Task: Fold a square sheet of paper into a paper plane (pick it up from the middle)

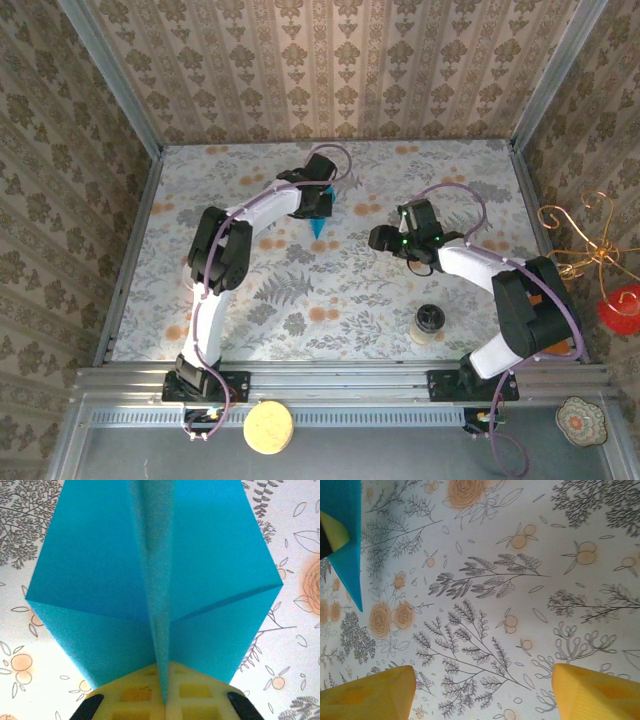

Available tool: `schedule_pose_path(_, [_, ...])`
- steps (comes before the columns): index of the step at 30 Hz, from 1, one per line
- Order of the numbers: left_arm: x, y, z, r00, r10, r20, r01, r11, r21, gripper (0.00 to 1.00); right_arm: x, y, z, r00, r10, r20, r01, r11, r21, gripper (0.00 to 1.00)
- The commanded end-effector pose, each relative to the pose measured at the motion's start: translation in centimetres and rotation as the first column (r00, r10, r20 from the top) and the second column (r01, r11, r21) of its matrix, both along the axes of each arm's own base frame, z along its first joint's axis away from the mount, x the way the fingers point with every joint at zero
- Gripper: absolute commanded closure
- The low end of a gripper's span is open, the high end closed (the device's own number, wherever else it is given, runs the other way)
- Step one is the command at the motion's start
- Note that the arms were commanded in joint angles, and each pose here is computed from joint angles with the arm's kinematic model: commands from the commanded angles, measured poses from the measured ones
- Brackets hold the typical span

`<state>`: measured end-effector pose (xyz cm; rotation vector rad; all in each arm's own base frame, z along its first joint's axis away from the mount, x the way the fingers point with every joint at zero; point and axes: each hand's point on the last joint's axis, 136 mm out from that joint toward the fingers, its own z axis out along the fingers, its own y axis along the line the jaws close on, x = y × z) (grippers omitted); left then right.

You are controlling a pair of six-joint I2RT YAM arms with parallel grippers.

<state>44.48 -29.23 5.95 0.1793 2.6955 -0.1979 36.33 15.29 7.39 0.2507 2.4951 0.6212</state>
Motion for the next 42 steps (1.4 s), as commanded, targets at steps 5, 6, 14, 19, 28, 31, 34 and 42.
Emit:
schedule_pose_path(5, [0.2, 0.5, -1.4, 0.999, 0.012, -0.047, -0.009, 0.998, 0.056, 0.86, -0.6, -1.2, 0.7, 1.000, 0.003, 0.016, -0.003, 1.000, -0.005, 0.26])
schedule_pose_path(6, [0.2, 0.4, -1.5, 0.999, 0.014, -0.049, -0.011, 0.998, 0.055, 0.83, -0.7, -1.2, 0.7, 1.000, 0.004, 0.016, -0.004, 1.000, -0.001, 0.26])
schedule_pose_path(14, [0.1, 0.4, -3.1, 0.997, 0.021, -0.070, -0.015, 0.997, 0.081, 0.71, -0.7, -1.3, 0.6, 1.000, 0.000, 0.008, -0.001, 1.000, 0.011, 0.26])
schedule_pose_path(19, [-0.1, 0.5, -3.7, 0.996, 0.023, -0.083, -0.016, 0.996, 0.090, 0.67, -0.8, -1.4, 0.5, 1.000, -0.004, 0.002, 0.004, 1.000, 0.011, 0.26])
schedule_pose_path(28, [-0.9, 0.5, -5.2, 0.990, 0.027, -0.135, -0.015, 0.996, 0.091, 0.60, -0.8, -1.6, 0.4, 1.000, -0.012, -0.002, 0.012, 1.000, 0.008, 0.26])
schedule_pose_path(31, [-1.2, 0.5, -5.6, 0.988, 0.025, -0.153, -0.012, 0.996, 0.090, 0.57, -0.8, -1.6, 0.4, 1.000, -0.014, -0.003, 0.014, 1.000, 0.006, 0.26])
schedule_pose_path(34, [-1.5, 0.5, -6.0, 0.986, 0.026, -0.167, -0.011, 0.996, 0.088, 0.55, -0.8, -1.7, 0.4, 1.000, -0.016, -0.003, 0.016, 1.000, 0.006, 0.26])
schedule_pose_path(42, [-1.9, 0.5, -6.9, 0.980, 0.043, -0.195, -0.027, 0.996, 0.082, 0.51, -0.8, -1.8, 0.2, 1.000, -0.022, -0.008, 0.022, 1.000, 0.004, 0.26])
